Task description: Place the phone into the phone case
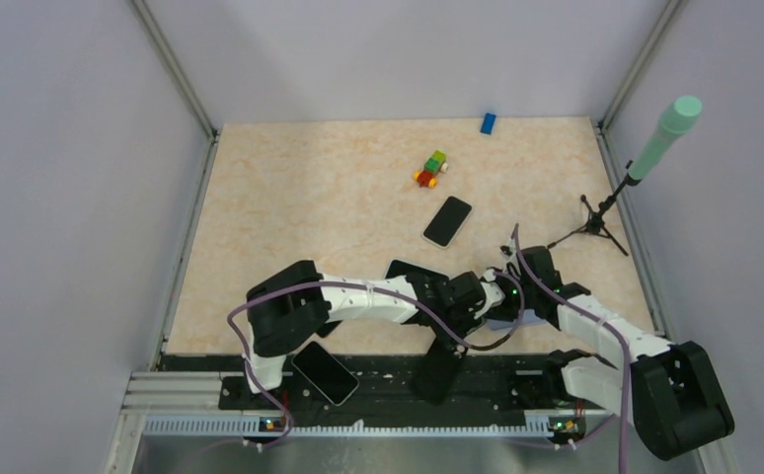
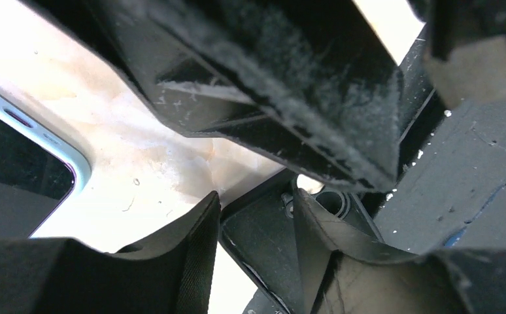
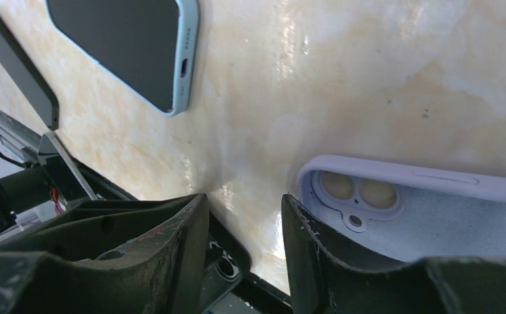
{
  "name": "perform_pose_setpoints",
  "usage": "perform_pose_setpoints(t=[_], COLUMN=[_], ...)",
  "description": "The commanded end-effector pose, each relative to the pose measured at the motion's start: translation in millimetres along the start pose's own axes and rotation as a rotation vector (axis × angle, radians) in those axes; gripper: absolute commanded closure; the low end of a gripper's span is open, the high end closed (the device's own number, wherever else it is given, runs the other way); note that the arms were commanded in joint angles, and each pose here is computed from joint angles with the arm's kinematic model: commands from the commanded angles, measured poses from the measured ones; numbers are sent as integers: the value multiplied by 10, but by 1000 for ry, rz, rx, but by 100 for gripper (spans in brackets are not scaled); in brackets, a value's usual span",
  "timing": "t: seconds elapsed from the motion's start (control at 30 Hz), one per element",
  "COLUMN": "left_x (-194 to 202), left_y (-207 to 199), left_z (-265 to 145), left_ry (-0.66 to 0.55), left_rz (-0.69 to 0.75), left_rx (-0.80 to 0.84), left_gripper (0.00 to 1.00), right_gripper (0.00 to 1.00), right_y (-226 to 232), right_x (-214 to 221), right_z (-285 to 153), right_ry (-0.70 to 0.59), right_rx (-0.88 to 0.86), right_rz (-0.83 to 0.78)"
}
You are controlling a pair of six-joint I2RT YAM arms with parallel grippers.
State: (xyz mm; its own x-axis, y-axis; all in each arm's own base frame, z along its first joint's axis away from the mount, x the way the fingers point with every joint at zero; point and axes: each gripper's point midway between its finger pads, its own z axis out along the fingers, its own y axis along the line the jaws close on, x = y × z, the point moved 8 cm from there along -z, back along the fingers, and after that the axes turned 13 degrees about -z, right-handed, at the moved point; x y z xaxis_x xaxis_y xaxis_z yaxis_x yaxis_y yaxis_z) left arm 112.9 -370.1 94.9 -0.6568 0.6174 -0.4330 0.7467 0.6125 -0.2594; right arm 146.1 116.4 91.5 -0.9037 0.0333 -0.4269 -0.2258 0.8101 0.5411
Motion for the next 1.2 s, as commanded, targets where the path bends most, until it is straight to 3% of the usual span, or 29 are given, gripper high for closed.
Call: perform_pose_setpoints(t=[0.0,0.2,0.73,1.17], left_x=[55,148,291,689], left_y=[44,162,608,946], left_z=[92,38,-384,-747], left_ry=[27,-21,-279,-326], left_rz=[4,-53,-485,-775], left_rx=[-66,-153,-348,-446], left_gripper=[59,100,100,100], right_gripper=[56,56,56,56], right_y=[40,36,103,107], right_x=[-50,-47,-117,-139], right_z=[-23,-10,-9,19], right_ry=[-32,-31,-59,-59], right_rx=[-32,-34,-78,-88], right_rz=[-4,-4,19,21])
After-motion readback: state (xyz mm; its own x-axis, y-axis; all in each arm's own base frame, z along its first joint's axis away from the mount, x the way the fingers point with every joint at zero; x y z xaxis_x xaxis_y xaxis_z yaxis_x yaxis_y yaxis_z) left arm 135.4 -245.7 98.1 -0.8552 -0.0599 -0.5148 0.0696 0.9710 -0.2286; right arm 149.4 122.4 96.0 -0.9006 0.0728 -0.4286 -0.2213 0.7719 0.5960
